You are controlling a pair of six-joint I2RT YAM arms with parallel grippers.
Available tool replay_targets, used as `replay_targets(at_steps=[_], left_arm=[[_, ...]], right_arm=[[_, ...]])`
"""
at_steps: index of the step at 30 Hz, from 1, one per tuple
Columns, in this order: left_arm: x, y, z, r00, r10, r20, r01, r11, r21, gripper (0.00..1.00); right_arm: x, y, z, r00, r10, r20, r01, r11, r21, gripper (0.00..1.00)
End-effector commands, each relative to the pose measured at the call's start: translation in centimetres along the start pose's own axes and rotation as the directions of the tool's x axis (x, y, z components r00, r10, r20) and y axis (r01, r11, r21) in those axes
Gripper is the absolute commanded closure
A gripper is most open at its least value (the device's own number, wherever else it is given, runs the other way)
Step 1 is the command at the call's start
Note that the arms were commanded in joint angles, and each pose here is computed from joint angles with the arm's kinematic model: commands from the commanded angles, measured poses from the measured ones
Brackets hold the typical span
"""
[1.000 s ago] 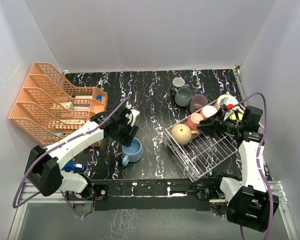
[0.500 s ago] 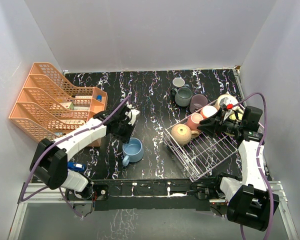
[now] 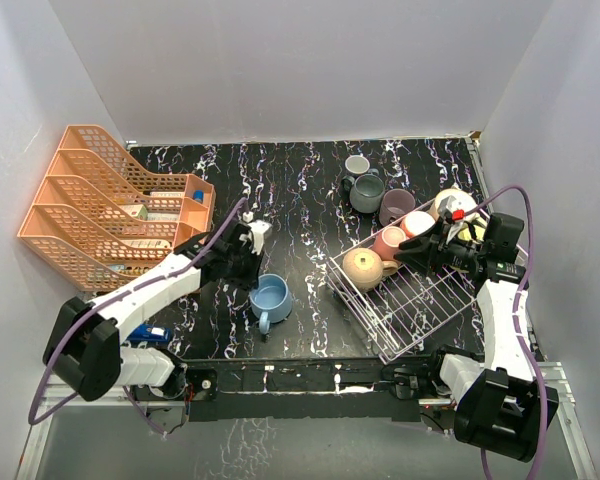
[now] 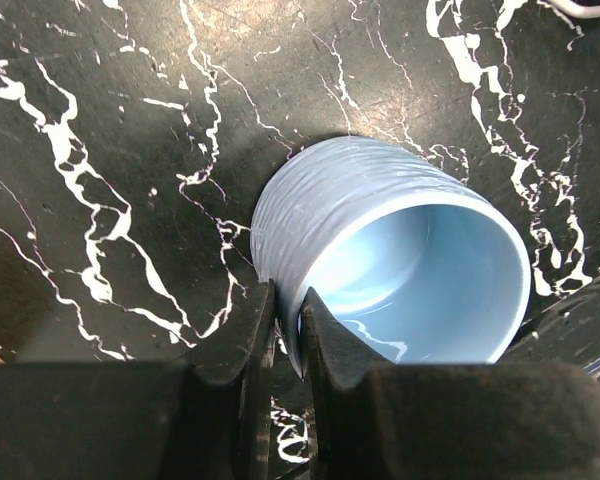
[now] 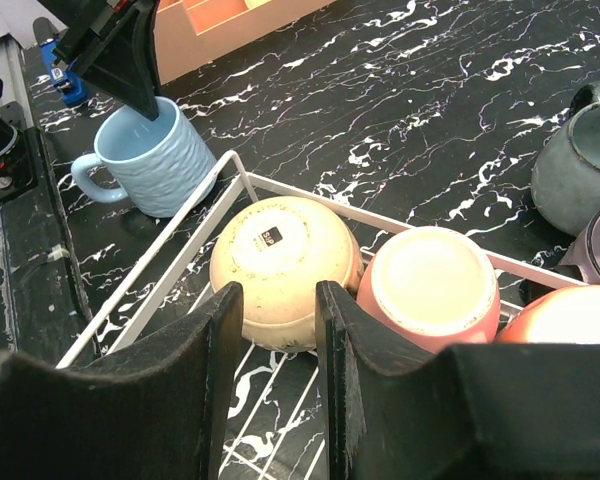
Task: Load the cups into the dish rack
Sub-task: Pick up the cup at the center of the board, then place the cup at the center of the board.
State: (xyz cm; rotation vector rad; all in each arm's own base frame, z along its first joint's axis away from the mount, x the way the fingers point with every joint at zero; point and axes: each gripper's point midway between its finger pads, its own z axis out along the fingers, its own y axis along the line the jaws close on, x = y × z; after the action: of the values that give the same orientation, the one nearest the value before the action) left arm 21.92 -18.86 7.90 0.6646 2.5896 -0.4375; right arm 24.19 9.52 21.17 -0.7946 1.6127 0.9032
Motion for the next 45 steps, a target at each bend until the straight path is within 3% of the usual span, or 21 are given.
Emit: replay_targets(at_steps=[1,5,11,17,20,25,30,36,45], left_arm=[[-1.8,-1.9,-2.4,0.984,-0.091,0.154,0.078,0.993,0.087,1.00],[-3.2,-3.5,-5.1,0.937,-0.175,0.301,0.123,0.975,0.184,1.00],[-4.1,-5.5,-8.9,0.843,-0.321,0.432,0.173,0.922,0.348,1.00],[-6.1,-7.5,-13.7,0.703,-0.465,0.538,0.143,0.834,0.533,1.00],[-7.8,-8.5,-17.0,0.604,-0.540,0.586,0.079,0.772,0.631,1.00],[-9.9,-9.9,-20.8,0.485,-0.661,0.573,-0.026,0.644,0.765,1.00],[-12.3,-10.3,-23.4,0.396,-0.754,0.524,-0.079,0.541,0.837,1.00],[-14.5,-9.0,-23.3,0.319,-0.819,0.477,0.011,0.506,0.862,1.00],[-14.7,-7.4,-20.2,0.268,-0.863,0.428,0.102,0.467,0.878,1.00]], right_arm=[[-0.7,0.7,-0.1,0.998,-0.062,0.020,0.063,0.998,-0.032,0.63],[-1.0,1.7,-0.2,0.995,-0.095,0.032,0.096,0.994,-0.059,0.63],[-2.4,3.1,-0.1,0.995,-0.103,0.010,0.104,0.986,-0.131,0.63],[-5.5,4.9,0.6,0.999,0.021,-0.034,-0.028,0.972,-0.232,0.62],[-7.4,5.6,1.3,0.996,0.072,-0.060,-0.085,0.962,-0.258,0.62],[-10.3,6.3,2.3,0.982,0.174,-0.076,-0.188,0.950,-0.250,0.58],[-12.3,8.2,3.1,0.941,0.325,-0.096,-0.338,0.894,-0.292,0.55],[-11.6,9.0,3.4,0.879,0.448,-0.166,-0.477,0.806,-0.351,0.55],[-9.6,11.3,4.5,0.817,0.514,-0.261,-0.576,0.717,-0.392,0.50]])
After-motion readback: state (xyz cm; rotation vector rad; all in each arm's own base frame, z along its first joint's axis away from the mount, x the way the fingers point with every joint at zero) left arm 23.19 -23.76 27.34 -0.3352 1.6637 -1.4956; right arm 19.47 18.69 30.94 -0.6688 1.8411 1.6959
